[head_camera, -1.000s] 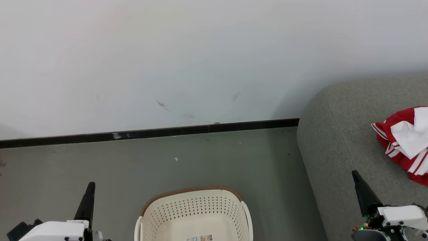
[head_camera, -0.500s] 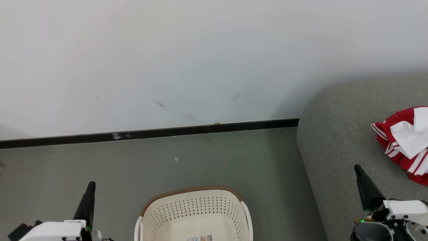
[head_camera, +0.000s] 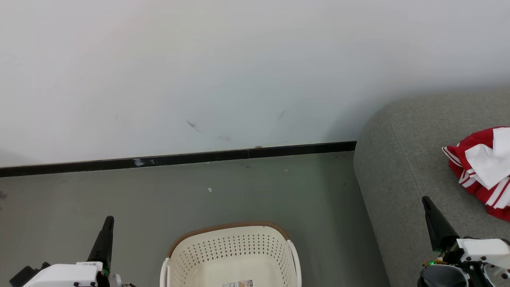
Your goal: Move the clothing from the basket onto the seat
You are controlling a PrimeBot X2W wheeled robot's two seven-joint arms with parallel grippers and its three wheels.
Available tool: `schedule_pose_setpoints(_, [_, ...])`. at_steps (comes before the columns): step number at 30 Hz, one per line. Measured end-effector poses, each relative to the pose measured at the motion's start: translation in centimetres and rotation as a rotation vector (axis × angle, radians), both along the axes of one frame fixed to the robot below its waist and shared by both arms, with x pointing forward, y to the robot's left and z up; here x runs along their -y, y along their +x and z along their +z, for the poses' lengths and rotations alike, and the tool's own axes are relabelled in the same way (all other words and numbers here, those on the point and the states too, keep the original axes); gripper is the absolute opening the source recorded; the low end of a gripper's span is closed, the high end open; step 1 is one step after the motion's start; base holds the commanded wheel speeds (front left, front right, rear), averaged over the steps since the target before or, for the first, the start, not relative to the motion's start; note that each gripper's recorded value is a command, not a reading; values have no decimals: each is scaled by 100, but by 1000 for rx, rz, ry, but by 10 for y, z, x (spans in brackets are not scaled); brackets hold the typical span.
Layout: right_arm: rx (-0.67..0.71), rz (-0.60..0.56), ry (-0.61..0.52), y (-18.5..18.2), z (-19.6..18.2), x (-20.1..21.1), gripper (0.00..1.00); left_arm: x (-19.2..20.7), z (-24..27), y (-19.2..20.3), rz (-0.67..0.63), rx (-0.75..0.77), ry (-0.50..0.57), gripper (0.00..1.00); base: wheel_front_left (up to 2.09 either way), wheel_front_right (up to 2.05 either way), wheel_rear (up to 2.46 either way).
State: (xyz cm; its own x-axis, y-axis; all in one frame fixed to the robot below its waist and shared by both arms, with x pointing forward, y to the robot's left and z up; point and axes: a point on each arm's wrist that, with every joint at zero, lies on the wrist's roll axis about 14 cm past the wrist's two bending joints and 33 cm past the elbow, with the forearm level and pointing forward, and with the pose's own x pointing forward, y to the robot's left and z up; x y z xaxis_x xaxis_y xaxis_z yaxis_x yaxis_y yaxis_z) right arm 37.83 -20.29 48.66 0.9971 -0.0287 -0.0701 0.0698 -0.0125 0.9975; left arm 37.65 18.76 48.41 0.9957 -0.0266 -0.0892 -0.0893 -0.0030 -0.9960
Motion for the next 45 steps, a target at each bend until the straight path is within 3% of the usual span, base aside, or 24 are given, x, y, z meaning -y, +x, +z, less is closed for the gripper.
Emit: schedule_pose_setpoints(45, [-1, 0, 0, 0, 0, 0, 0, 0, 0, 0, 0, 2, -3, 0, 0, 0, 0])
